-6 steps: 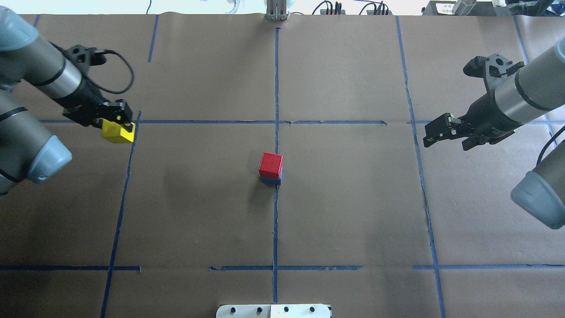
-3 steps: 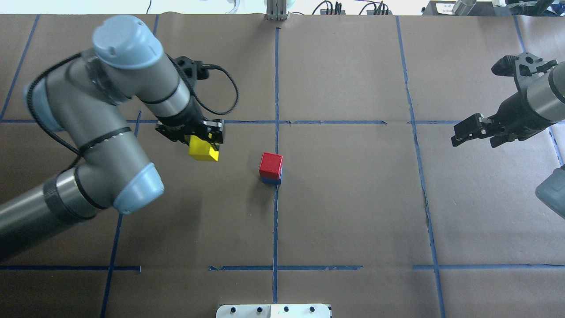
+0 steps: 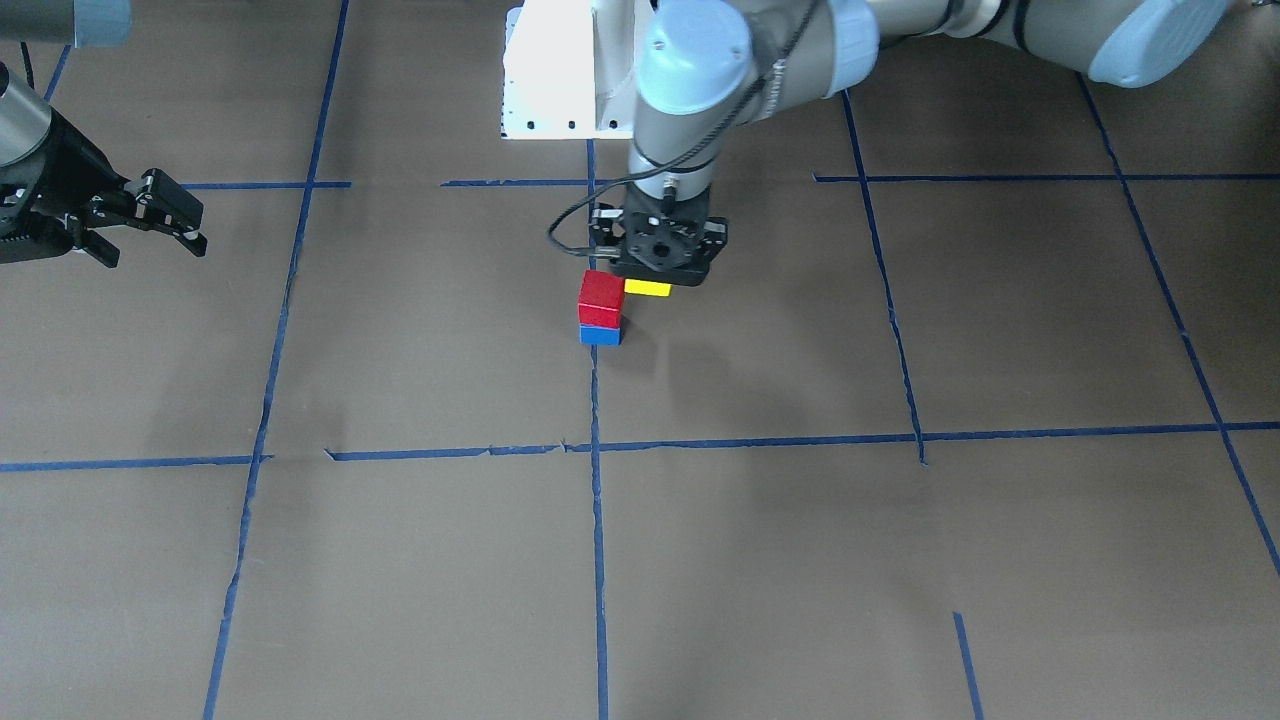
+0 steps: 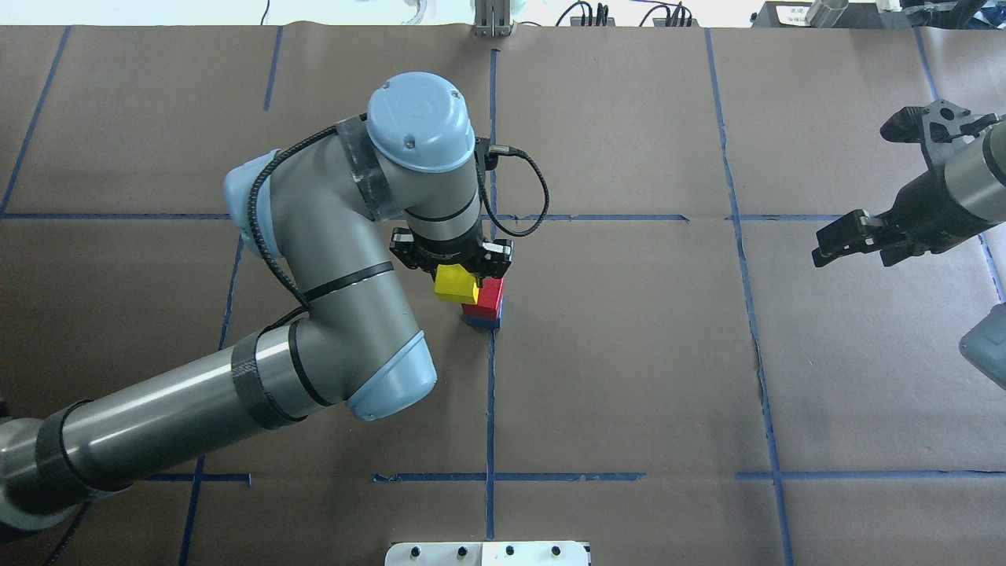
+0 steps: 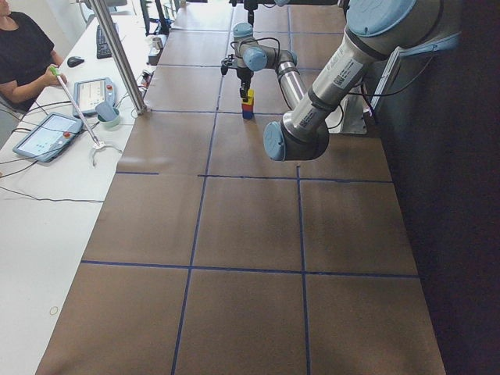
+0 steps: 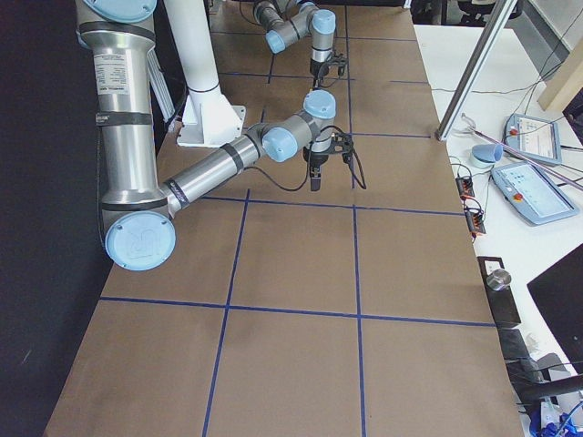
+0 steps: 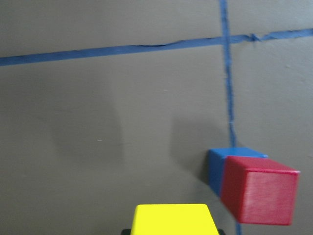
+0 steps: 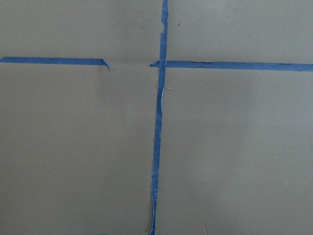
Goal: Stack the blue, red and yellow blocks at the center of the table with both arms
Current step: 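Lower the yellow cube onto the red cube and open the left gripper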
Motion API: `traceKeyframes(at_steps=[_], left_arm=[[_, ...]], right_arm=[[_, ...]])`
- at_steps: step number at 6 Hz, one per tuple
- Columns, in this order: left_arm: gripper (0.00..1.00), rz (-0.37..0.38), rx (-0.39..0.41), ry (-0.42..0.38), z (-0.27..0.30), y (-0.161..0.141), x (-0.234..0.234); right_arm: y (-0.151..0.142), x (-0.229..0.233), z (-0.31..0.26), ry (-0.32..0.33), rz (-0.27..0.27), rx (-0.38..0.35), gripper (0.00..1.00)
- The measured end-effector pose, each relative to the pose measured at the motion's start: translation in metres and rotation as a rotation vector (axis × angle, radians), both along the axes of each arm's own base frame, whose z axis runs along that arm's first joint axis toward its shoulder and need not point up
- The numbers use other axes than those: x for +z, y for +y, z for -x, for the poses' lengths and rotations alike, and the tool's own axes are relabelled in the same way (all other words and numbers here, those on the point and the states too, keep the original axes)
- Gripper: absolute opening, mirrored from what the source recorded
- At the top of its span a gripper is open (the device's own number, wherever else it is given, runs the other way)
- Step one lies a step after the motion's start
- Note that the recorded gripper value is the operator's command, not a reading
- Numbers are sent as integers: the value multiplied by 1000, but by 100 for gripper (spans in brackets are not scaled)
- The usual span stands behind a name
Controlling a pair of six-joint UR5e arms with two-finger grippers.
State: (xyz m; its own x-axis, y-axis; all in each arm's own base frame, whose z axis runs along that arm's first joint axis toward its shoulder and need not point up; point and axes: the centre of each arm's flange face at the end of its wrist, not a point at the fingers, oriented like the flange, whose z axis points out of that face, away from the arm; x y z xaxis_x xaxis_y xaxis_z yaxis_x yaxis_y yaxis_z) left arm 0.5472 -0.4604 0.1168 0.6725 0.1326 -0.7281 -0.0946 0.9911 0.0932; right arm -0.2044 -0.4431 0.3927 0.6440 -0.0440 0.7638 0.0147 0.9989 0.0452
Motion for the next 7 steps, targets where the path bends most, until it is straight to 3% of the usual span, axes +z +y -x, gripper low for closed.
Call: traceKeyframes(at_steps=[7], left_arm=[[2,23,2,-16,-25,6,-13]], right_arm=[[-2,-2,3,0,-6,-1,100]])
